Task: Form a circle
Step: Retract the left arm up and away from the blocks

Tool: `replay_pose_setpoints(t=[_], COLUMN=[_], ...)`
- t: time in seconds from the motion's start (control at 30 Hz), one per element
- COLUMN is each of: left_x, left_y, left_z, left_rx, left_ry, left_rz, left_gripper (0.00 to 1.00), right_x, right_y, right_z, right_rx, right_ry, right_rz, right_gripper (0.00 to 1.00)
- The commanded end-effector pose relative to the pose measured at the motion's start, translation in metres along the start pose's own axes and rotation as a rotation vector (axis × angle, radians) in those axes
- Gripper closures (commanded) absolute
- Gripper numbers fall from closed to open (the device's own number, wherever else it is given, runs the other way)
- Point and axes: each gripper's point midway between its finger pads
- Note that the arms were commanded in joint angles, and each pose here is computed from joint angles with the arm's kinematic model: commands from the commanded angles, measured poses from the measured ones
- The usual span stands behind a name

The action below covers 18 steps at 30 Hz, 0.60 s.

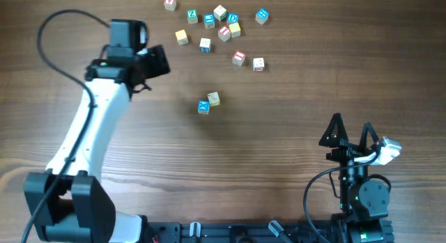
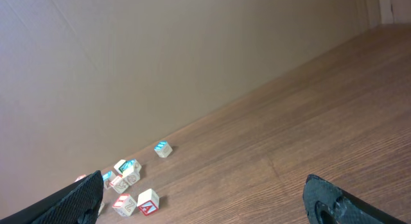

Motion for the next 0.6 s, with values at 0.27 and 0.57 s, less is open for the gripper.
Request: replay_pose_setpoints(t=[0.27,0.57], left_x=[-0.0006,-0.0006], left_y=[-0.0012,-0.0012], left_z=[0.0384,0.0384], left_rx=[0.113,0.113], left_ry=[0.069,0.069], left_rz=[0.028,0.028], left_gripper=[0.0,0.0], right_x=[0.0,0.0], right_y=[0.002,0.002], right_z=[-0.0012,-0.0012], right_rx=[-0.005,-0.005], right_ry=[-0.006,-0.006], right_rz=[-0.009,-0.009], right_gripper=[0.0,0.01])
Point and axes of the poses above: each gripper's point midway between its finger pads, its own x axis back along the fingers, its own z axis along the line the jaws close on, y = z × x, and after that the axes turned 2 degrees about -x, right-handed
